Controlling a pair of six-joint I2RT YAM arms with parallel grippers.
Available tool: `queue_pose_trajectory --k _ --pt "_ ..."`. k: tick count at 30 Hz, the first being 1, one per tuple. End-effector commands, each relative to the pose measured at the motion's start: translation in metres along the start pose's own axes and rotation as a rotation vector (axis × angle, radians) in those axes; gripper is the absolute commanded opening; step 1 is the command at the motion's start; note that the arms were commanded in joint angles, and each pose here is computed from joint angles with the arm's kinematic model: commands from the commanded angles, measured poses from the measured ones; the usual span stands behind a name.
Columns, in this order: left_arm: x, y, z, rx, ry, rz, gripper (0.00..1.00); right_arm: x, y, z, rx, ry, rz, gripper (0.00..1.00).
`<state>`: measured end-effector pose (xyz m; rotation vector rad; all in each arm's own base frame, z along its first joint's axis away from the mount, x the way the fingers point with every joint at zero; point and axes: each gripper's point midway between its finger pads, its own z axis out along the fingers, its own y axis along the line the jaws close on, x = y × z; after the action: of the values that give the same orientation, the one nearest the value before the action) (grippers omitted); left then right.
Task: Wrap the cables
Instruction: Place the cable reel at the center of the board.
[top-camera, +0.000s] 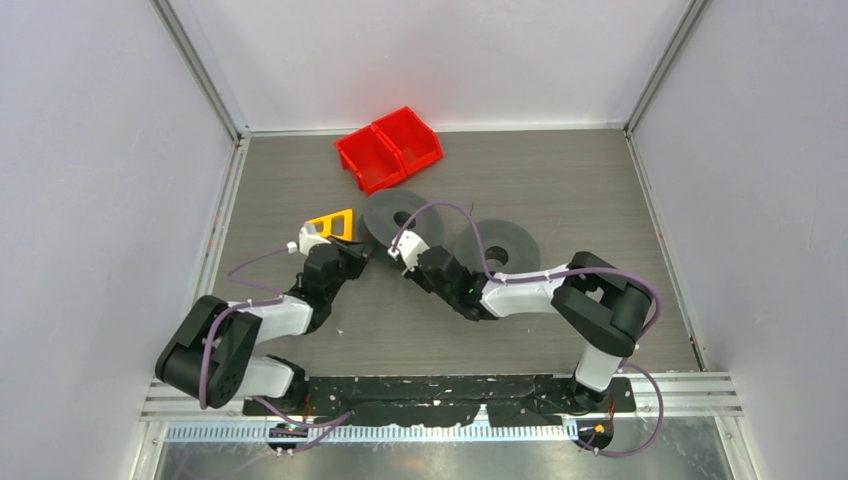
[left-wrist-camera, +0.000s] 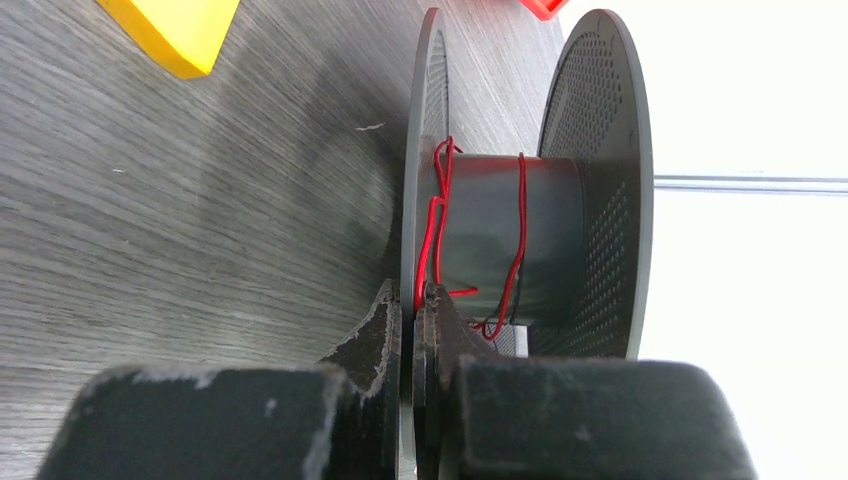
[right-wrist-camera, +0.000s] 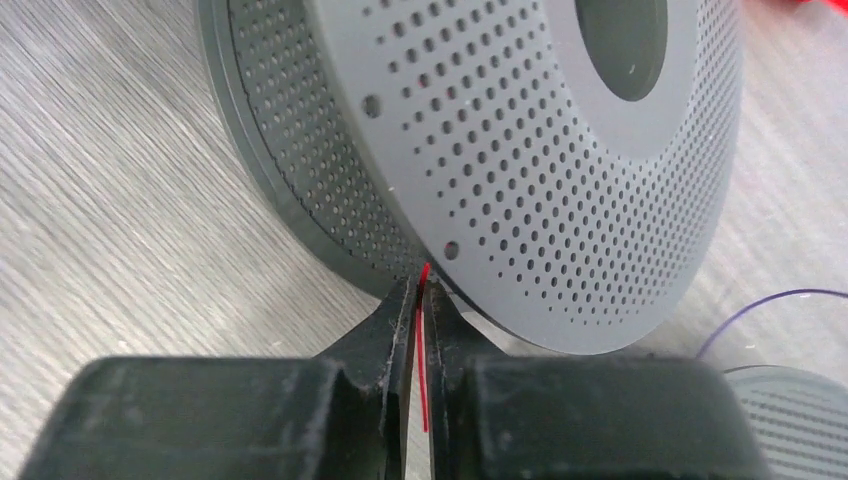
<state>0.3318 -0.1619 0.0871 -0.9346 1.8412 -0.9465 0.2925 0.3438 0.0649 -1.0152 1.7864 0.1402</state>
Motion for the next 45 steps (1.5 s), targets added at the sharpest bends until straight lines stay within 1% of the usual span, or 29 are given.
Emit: queue_pose_trajectory --k 1,4,5,6,7,8,9,14,15,17,18,20,26,30,33,38,41,45 --pt "0.004 0.001 -0.001 0.037 0.012 -0.013 0.00 -0.035 0.018 -0.008 -0.112 -0.111 0.311 0.11" --pt "0.007 0.001 -0.001 0.066 0.016 -0.059 0.00 -0.044 0.023 -0.006 -0.157 -0.140 0.486 0.06" --pt "0.007 0.000 -0.001 0.081 0.015 -0.074 0.00 -0.042 0.024 -0.006 -0.185 -0.141 0.519 0.06" --pt "0.007 -0.003 -0.001 0.101 0.014 -0.084 0.00 -0.050 0.024 -0.007 -0.200 -0.174 0.583 0.06" --pt "0.007 -0.005 -0.001 0.119 0.013 -0.088 0.00 -0.045 0.023 -0.006 -0.208 -0.172 0.614 0.05" --pt "0.007 -0.006 -0.001 0.130 0.013 -0.098 0.00 -0.052 0.021 -0.007 -0.219 -0.200 0.675 0.05" --pt "0.008 -0.004 0.000 0.131 0.017 -0.103 0.00 -0.047 0.021 -0.006 -0.232 -0.193 0.728 0.05" --pt "0.001 -0.006 -0.001 0.174 -0.022 -0.116 0.00 -0.042 0.017 -0.001 -0.269 -0.227 0.865 0.05" --pt "0.000 -0.007 -0.002 0.180 -0.026 -0.124 0.00 -0.040 0.013 0.000 -0.273 -0.229 0.918 0.06" --pt "-0.001 -0.008 -0.003 0.195 -0.033 -0.130 0.00 -0.037 0.009 0.002 -0.280 -0.262 0.977 0.05" --pt "-0.002 -0.009 -0.004 0.204 -0.038 -0.132 0.00 -0.038 0.007 0.001 -0.286 -0.292 0.990 0.05" --pt "-0.002 -0.010 -0.005 0.217 -0.042 -0.134 0.00 -0.039 0.005 0.004 -0.281 -0.303 1.005 0.05" --pt "0.005 -0.006 -0.001 0.218 -0.012 -0.147 0.00 -0.030 0.004 0.011 -0.247 -0.272 1.016 0.06" --pt "0.011 0.002 0.000 0.224 0.005 -0.167 0.00 -0.024 0.005 0.011 -0.238 -0.251 1.017 0.11" --pt "0.014 0.007 0.002 0.220 0.012 -0.190 0.02 -0.018 -0.002 0.013 -0.185 -0.239 1.017 0.15" --pt "0.013 0.005 0.001 0.228 0.006 -0.162 0.04 -0.011 -0.003 0.011 -0.162 -0.211 1.005 0.19" --pt "0.009 0.001 -0.001 0.245 -0.008 -0.142 0.07 -0.009 -0.004 0.008 -0.147 -0.206 0.993 0.24" --pt "0.012 0.004 0.001 0.235 0.004 -0.142 0.08 -0.009 -0.004 0.003 -0.144 -0.201 0.983 0.28"
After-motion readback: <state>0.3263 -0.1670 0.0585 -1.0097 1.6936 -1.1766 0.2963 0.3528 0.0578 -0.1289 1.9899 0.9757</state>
